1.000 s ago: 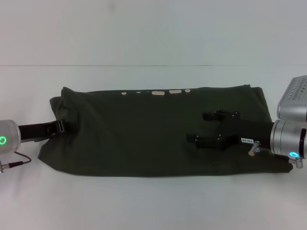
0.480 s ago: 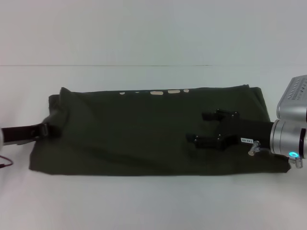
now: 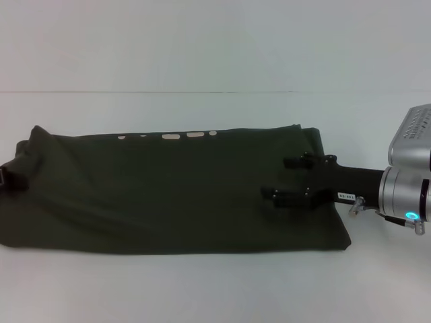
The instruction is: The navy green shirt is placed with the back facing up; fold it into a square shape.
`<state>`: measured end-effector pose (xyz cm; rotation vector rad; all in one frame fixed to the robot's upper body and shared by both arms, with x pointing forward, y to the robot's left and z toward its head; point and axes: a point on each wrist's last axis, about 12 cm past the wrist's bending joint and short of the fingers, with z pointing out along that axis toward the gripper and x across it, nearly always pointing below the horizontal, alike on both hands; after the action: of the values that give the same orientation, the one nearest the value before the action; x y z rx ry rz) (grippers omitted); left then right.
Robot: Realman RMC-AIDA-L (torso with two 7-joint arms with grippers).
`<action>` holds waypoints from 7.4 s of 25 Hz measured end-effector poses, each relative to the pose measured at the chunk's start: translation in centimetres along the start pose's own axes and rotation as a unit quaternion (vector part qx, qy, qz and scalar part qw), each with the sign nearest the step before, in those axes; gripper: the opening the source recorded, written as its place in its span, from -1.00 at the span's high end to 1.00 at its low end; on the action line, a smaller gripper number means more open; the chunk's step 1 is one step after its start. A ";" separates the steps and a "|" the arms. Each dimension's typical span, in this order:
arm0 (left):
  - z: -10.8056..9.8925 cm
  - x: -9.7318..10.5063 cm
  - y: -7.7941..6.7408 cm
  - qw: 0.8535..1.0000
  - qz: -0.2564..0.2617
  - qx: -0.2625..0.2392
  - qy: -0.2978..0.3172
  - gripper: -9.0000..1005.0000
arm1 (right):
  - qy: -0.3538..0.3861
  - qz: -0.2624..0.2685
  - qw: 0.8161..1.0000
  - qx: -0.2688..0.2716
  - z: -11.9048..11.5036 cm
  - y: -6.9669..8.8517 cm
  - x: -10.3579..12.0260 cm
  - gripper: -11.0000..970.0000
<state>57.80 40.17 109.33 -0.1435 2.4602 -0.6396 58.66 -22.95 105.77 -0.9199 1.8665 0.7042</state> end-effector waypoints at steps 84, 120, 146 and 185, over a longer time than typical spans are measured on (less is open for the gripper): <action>8.0 8.3 -14.0 0.922 -0.053 0.374 -0.084 -0.80 | -0.084 0.165 0.981 0.052 -9.6 -0.6 3.2 -0.89; 2.4 11.2 -6.9 0.907 0.278 0.304 -0.089 -0.80 | 0.314 0.137 0.940 -0.002 3.8 3.0 -14.0 -0.89; 2.7 11.0 -6.8 0.911 0.279 0.291 -0.090 -0.80 | 0.316 0.251 0.914 0.032 -2.5 -0.3 -7.0 -0.89; 2.5 10.3 -7.3 0.907 0.274 0.300 -0.112 -0.80 | 0.121 0.398 0.904 -0.099 -4.4 0.3 -1.1 -0.89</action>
<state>50.51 30.27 105.69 0.6558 1.8467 -1.0096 56.65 -25.86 108.63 -0.3297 2.4423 1.3322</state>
